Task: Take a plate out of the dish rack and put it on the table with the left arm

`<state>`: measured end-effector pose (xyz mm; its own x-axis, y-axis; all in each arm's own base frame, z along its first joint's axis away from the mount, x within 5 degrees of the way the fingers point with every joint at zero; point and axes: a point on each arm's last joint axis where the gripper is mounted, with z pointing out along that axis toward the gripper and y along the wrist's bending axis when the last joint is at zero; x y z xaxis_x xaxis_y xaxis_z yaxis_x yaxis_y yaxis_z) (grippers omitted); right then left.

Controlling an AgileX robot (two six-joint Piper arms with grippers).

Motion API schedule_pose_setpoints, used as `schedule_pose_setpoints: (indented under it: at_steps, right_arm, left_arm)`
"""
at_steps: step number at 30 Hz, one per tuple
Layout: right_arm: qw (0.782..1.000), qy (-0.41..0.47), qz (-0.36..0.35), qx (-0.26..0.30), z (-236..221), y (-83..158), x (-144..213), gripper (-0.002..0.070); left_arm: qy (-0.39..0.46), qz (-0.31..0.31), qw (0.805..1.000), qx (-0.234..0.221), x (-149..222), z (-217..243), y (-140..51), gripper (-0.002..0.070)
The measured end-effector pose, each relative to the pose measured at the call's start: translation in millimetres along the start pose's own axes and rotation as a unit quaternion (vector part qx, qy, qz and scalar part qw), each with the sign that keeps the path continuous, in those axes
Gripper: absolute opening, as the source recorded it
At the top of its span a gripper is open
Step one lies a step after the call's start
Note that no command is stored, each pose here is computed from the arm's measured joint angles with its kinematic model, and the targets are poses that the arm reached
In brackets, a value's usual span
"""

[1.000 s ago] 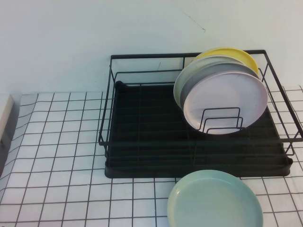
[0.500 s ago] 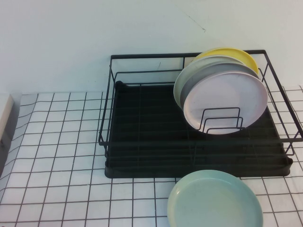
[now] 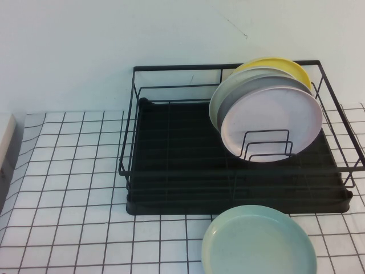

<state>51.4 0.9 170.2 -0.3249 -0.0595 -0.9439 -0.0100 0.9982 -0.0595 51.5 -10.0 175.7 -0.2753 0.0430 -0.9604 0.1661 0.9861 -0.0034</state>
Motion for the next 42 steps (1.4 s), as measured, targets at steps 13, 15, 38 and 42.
schedule_pose_setpoints:
  at_steps: [13,15,38,42]
  right_arm:
    - [1.000,0.000,0.000,0.000,0.0,0.0,0.0,-0.0003]
    - [1.000,0.000,0.000,0.000,0.0,0.0,0.0,-0.0003]
    - [1.000,0.000,0.000,0.000,0.0,0.0,0.0,-0.0003]
    - [1.000,0.000,0.000,0.000,0.0,0.0,0.0,-0.0003]
  left_arm:
    - [0.000,0.000,1.000,0.000,0.0,0.0,0.0,-0.0003]
    - [0.000,0.000,1.000,0.000,0.0,0.0,0.0,-0.0003]
    - [0.000,0.000,1.000,0.000,0.1,0.0,0.0,-0.0003]
    - [-0.026,-0.001,1.000,-0.002,-3.4,0.5,0.4,-0.0003]
